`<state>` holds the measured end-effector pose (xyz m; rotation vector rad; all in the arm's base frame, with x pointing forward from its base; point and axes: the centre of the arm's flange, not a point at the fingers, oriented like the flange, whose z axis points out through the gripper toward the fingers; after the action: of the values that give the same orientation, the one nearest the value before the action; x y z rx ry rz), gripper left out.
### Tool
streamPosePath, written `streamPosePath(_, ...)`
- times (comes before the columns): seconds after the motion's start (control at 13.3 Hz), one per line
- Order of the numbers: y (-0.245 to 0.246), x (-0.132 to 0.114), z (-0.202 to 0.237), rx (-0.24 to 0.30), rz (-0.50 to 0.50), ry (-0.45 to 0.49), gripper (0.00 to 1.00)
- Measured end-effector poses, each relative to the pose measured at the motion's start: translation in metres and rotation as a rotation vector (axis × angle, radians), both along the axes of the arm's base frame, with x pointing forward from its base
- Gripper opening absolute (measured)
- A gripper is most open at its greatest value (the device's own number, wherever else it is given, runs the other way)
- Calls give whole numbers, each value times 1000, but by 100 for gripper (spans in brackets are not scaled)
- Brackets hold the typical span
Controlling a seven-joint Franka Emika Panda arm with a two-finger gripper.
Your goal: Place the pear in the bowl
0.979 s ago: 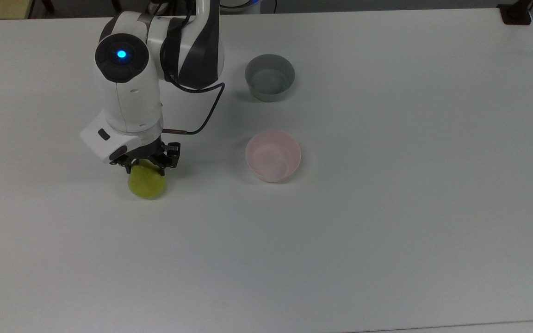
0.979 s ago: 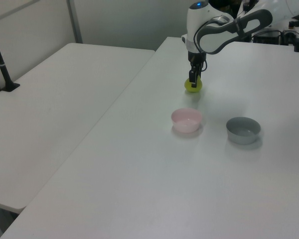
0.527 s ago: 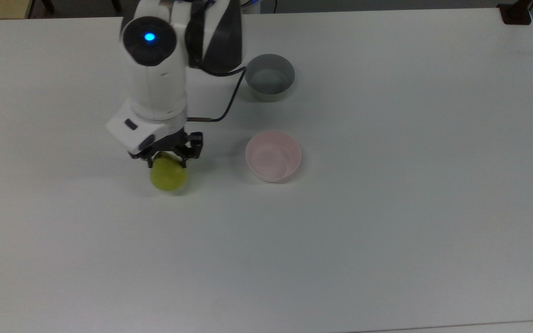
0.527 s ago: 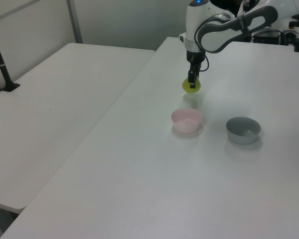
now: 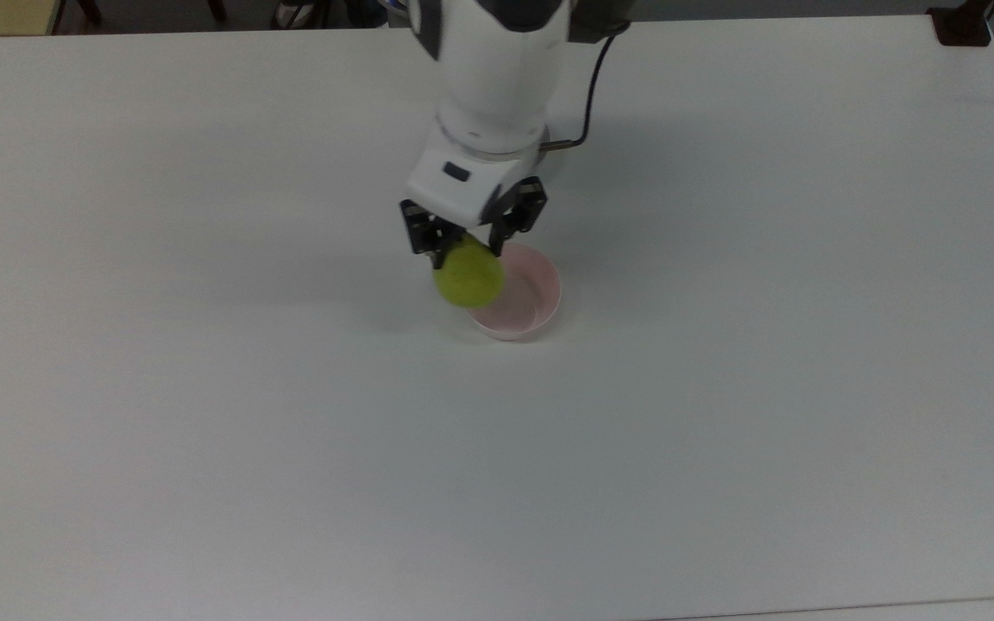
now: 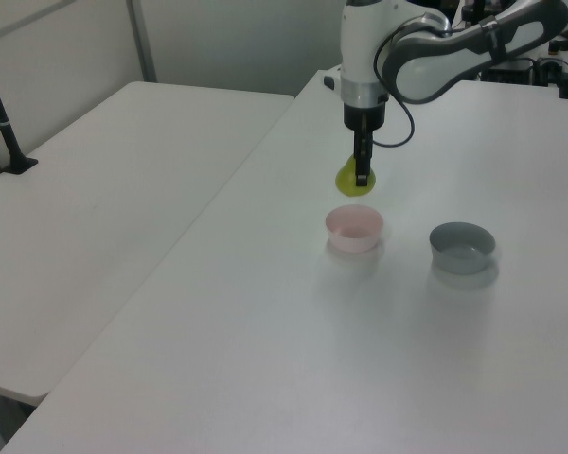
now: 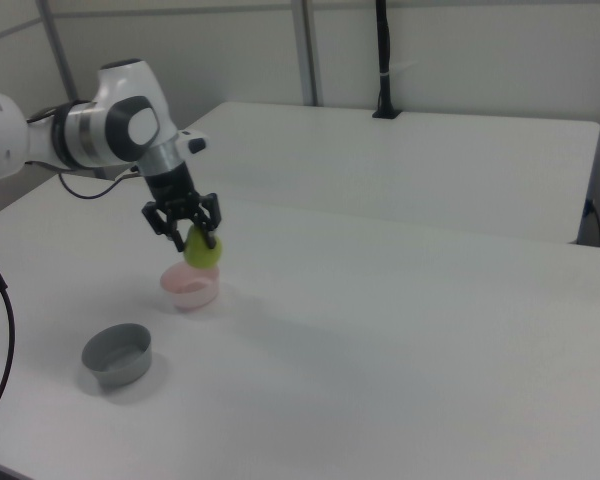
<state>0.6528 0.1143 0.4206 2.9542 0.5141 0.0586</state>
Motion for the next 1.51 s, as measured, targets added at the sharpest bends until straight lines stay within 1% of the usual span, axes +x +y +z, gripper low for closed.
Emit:
streamPosePath(0.15,31,-7,-8,-8,27,9,65)
streamPosePath(0.3,47,-10,-23,-18,32,27,65)
streamPosePath(0.53,46,-8,-43,-42,31,52,65)
streamPosePath(0.68,46,-7,-51,-46,30,63,65)
streamPosePath(0.98,48,-2,-67,-41,32,49,65)
streamPosePath(1.05,48,-2,-70,-41,32,49,68)
streamPosePath(1.2,48,-1,-68,-41,30,46,79)
streamPosePath(1.28,48,0,-65,-39,25,39,90)
streamPosePath(1.36,46,1,-56,-36,21,26,100)
streamPosePath(1.51,39,-3,-28,-34,3,13,100)
